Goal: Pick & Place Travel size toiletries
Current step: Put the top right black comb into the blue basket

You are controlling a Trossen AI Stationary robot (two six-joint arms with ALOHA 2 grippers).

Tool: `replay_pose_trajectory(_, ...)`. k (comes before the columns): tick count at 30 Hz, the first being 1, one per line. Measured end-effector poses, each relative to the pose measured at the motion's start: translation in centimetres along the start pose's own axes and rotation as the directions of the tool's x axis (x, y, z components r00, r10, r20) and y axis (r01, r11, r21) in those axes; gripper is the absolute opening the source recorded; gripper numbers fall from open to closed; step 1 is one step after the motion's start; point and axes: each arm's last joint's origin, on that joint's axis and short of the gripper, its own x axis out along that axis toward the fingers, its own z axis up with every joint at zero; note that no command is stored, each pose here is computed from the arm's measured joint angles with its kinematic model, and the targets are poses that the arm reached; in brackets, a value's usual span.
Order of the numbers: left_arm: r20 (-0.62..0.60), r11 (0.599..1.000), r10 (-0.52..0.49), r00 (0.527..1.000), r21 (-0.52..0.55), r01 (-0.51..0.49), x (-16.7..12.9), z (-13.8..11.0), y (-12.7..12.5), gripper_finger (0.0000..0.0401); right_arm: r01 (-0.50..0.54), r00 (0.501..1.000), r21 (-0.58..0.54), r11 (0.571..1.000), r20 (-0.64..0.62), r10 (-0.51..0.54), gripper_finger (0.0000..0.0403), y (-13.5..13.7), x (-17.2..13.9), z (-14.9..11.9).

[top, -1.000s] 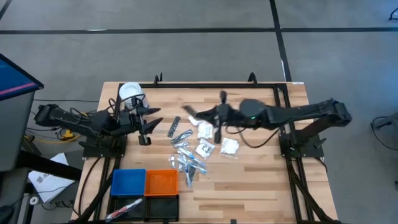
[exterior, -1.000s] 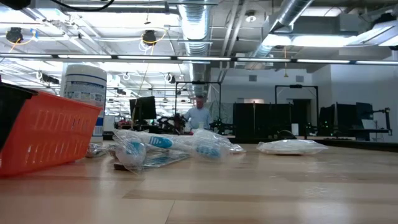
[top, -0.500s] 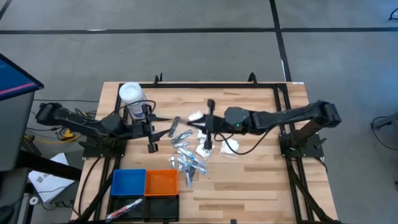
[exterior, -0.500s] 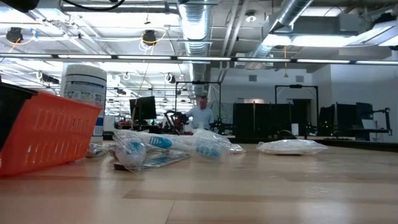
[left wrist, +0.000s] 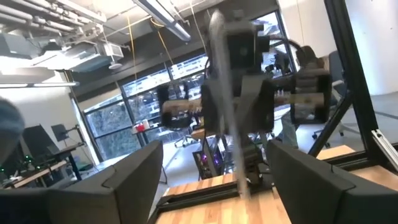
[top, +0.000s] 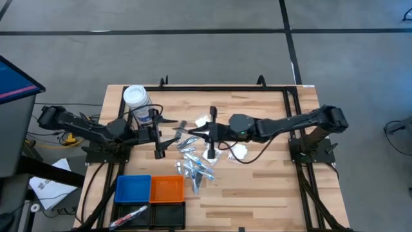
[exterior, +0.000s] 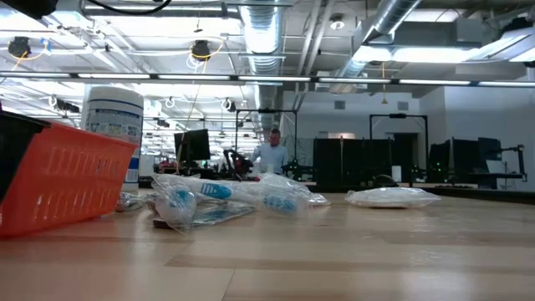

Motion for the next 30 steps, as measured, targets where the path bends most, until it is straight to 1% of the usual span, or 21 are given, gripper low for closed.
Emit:
replay_pose_trajectory(1, 0.005, 1.000, -0.008, 1.000, -0.007, 0.009, 0.1, -0.1, 0.0, 0.0282, 0.001, 1.000, -0.017, 1.000, -0.010, -0.001, 0.0000, 0.1, 0.4, -0.5)
replay_pose_trajectory(5, 0.029, 0.998, -0.045, 0.999, -0.037, 0.046, 0.2, -0.1, 0.0, 0.0276, 0.023, 0.999, -0.060, 0.998, 0.040, -0.021, 0.0000, 0.2, 1.5, -1.0)
replay_pose_trajectory(8, 0.027, 0.998, -0.048, 0.998, -0.037, 0.049, 0.2, -0.1, 0.0, 0.0271, 0.022, 0.999, -0.065, 0.998, 0.035, -0.020, 0.0000, 0.3, 1.7, -1.3)
replay_pose_trajectory(18, 0.038, 0.997, -0.047, 0.998, -0.065, 0.049, 0.4, -0.2, -0.1, 0.0250, 0.032, 0.997, -0.061, 0.998, 0.068, -0.028, 0.0001, 0.1, 1.6, -0.9)
replay_pose_trajectory(24, 0.060, 0.994, -0.059, 0.996, -0.088, 0.064, 1.1, -0.7, -0.5, 0.0224, 0.035, 0.997, -0.059, 0.998, 0.078, -0.031, 0.0001, 0.1, 1.7, -0.8)
replay_pose_trajectory(30, 0.062, 0.995, -0.041, 0.997, -0.087, 0.046, 1.8, -1.4, -0.5, 0.0192, 0.034, 0.997, -0.060, 0.998, 0.071, -0.029, 0.0001, 0.1, 1.7, -0.9)
